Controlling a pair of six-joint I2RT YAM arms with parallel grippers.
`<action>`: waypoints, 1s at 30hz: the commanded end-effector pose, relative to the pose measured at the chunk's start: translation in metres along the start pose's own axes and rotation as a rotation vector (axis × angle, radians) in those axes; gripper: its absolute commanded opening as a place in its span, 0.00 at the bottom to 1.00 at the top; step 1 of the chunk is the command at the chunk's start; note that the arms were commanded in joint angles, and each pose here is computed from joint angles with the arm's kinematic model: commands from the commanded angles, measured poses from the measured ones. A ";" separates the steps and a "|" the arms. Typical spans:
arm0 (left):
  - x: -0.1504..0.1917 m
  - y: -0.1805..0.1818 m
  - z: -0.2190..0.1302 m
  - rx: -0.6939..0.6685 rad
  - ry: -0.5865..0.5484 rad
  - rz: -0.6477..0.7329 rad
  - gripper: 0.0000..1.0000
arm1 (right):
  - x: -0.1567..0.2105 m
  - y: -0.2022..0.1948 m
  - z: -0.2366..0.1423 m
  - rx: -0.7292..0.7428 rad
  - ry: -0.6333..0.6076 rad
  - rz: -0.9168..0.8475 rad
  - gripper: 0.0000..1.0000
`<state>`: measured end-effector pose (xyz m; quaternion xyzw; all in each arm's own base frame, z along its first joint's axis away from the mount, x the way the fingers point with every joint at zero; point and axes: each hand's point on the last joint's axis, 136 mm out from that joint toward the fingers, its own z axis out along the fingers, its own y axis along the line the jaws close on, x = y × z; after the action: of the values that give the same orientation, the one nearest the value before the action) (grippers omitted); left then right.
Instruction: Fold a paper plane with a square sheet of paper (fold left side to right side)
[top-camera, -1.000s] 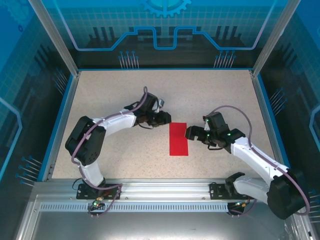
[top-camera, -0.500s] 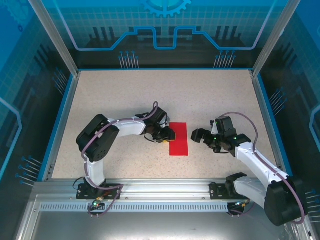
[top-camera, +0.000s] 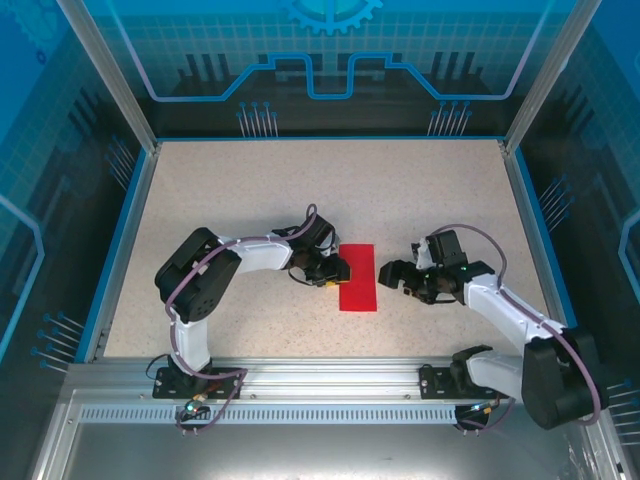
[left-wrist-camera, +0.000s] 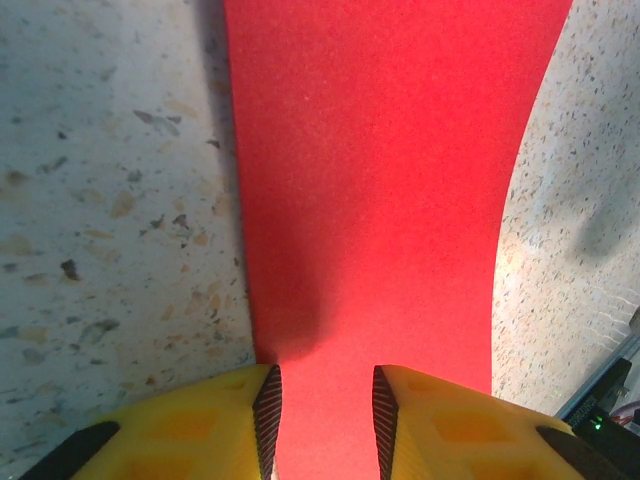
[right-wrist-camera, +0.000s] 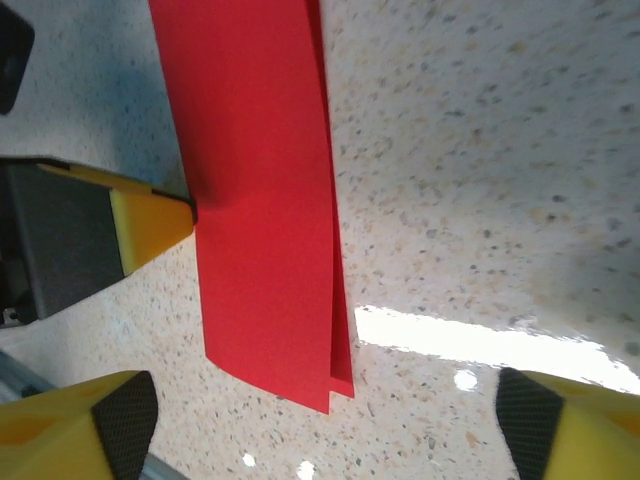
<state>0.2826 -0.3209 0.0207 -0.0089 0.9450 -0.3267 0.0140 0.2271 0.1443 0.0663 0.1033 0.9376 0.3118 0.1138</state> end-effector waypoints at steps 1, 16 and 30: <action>0.012 0.017 0.007 -0.053 0.031 -0.039 0.33 | -0.006 0.024 0.003 -0.122 0.037 0.004 0.80; 0.012 0.013 0.008 -0.045 0.031 -0.033 0.34 | 0.015 0.027 0.042 -0.112 0.247 0.094 0.60; 0.011 0.012 0.008 -0.040 0.028 -0.030 0.34 | 0.024 0.030 0.063 -0.077 0.307 0.095 0.56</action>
<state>0.2827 -0.3209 0.0208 -0.0091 0.9450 -0.3267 0.0142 0.2224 0.2004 0.0272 0.0996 0.9291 0.3542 -0.0375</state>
